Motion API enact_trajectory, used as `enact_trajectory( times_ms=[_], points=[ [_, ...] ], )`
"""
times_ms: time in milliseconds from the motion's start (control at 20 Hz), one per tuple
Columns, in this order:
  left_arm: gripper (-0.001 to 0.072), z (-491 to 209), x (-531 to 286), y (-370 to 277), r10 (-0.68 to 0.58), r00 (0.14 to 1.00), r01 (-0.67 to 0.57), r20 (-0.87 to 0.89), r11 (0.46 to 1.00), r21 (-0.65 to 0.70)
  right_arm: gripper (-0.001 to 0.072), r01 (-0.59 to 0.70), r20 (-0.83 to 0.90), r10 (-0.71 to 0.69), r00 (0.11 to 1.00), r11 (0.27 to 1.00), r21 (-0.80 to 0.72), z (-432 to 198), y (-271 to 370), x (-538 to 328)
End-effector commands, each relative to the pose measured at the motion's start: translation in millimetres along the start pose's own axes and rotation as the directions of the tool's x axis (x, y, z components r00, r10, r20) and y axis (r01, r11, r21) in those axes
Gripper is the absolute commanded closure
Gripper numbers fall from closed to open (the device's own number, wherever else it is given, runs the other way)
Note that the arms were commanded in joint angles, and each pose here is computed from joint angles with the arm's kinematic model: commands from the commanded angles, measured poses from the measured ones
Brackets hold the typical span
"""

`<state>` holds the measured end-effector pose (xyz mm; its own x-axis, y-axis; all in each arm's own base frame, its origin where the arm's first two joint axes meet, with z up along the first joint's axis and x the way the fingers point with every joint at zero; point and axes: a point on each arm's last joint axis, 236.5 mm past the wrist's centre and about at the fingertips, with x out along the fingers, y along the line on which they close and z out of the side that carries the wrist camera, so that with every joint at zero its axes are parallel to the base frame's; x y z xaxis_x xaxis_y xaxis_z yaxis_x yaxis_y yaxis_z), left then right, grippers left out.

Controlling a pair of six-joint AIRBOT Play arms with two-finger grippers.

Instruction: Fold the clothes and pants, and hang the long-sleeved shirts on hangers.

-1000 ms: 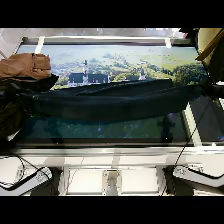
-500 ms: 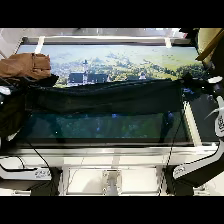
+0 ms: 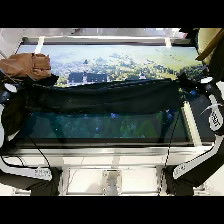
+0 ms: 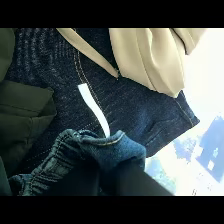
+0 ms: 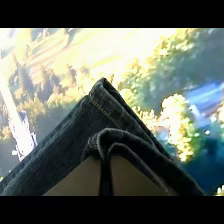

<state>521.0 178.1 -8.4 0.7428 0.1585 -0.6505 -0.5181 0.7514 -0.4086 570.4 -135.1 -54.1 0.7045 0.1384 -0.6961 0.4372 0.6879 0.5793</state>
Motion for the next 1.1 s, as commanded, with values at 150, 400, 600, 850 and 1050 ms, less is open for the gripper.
enact_trajectory(
  times_ms=[150,400,600,850,1050],
  points=[
    [0.0001,35.3,-62.2,-44.7,-0.071,0.997,0.07,0.003,0.988,0.134,0.0251,-0.011,-0.181,-0.007,0.983,0.995,-0.097,-3.9,4.5,-36.5],
    [0.0003,57.9,-173.5,-149.8,-0.281,0.952,0.186,0.122,0.846,0.499,0.0263,0.117,-0.309,-0.181,0.934,0.97,-0.213,13.5,-40.3,-108.5],
    [0.0004,-15.7,-212.1,-243.6,-0.446,0.895,0.346,-0.026,0.655,0.672,0.026,0.071,-0.395,-0.141,0.908,0.98,-0.188,-0.3,-52.0,-117.8],
    [0.0003,-111.5,-206.5,-301.8,-0.492,0.839,0.489,-0.231,0.497,0.717,0.025,-0.077,-0.41,0.021,0.912,0.99,-0.121,-1.2,-61.6,-89.6],
    [0.0004,-174.0,-191.7,-320.9,-0.469,0.81,0.536,-0.352,0.347,0.769,0.025,-0.116,-0.465,0.066,0.883,0.99,-0.08,-21.8,-85.5,-58.4]
  ],
)
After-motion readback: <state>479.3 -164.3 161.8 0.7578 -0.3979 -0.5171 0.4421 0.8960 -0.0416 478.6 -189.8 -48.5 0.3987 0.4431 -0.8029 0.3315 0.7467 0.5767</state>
